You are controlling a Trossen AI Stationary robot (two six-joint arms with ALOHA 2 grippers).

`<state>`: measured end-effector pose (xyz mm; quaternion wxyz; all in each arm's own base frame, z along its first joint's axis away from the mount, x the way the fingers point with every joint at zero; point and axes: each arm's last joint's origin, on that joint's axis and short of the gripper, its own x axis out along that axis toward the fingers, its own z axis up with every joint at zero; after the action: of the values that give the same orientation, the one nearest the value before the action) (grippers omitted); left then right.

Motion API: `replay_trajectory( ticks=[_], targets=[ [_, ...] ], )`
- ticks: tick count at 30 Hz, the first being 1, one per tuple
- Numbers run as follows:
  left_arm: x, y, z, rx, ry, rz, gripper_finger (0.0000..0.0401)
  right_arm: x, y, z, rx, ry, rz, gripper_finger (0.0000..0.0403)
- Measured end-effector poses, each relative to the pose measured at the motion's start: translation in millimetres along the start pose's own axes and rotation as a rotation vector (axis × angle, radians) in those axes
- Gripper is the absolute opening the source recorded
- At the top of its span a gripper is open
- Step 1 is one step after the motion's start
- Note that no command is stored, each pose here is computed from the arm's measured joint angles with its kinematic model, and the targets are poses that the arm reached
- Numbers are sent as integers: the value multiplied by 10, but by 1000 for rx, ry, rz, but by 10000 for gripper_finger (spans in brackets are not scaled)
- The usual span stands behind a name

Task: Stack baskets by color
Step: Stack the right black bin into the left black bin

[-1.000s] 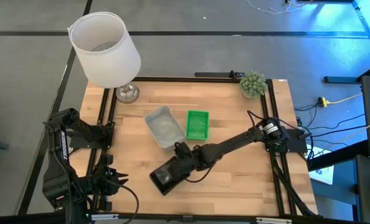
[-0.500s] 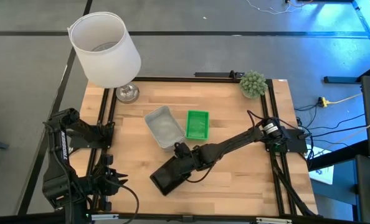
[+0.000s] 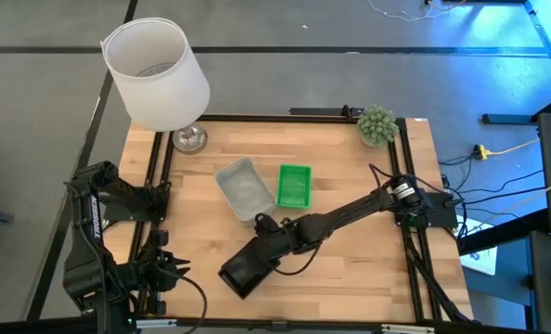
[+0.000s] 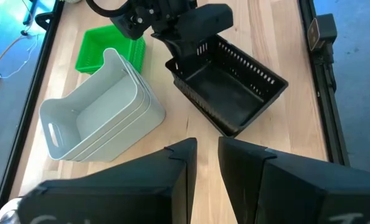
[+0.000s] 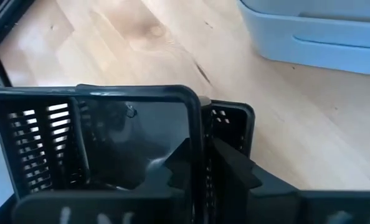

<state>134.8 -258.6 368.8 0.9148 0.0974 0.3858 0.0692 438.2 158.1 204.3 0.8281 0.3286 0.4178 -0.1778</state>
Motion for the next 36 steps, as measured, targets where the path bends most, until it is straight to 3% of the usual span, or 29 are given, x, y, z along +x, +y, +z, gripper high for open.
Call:
replay_trajectory(
  ticks=[11,18,28,33,36],
  targets=[
    [0,6,-3,5,3,4,58,-150,86,-44,63,36,60,48],
    [0,6,-3,5,2,4,58,-146,22,-64,85,63,-2,48],
    [-1,5,-4,6,2,4,58,-129,-4,-5,96,62,3,48],
    [0,6,-3,6,3,5,58,-159,83,43,13,30,69,48],
    [-1,5,-4,6,3,4,58,-230,268,74,-97,-52,202,48]
  ],
)
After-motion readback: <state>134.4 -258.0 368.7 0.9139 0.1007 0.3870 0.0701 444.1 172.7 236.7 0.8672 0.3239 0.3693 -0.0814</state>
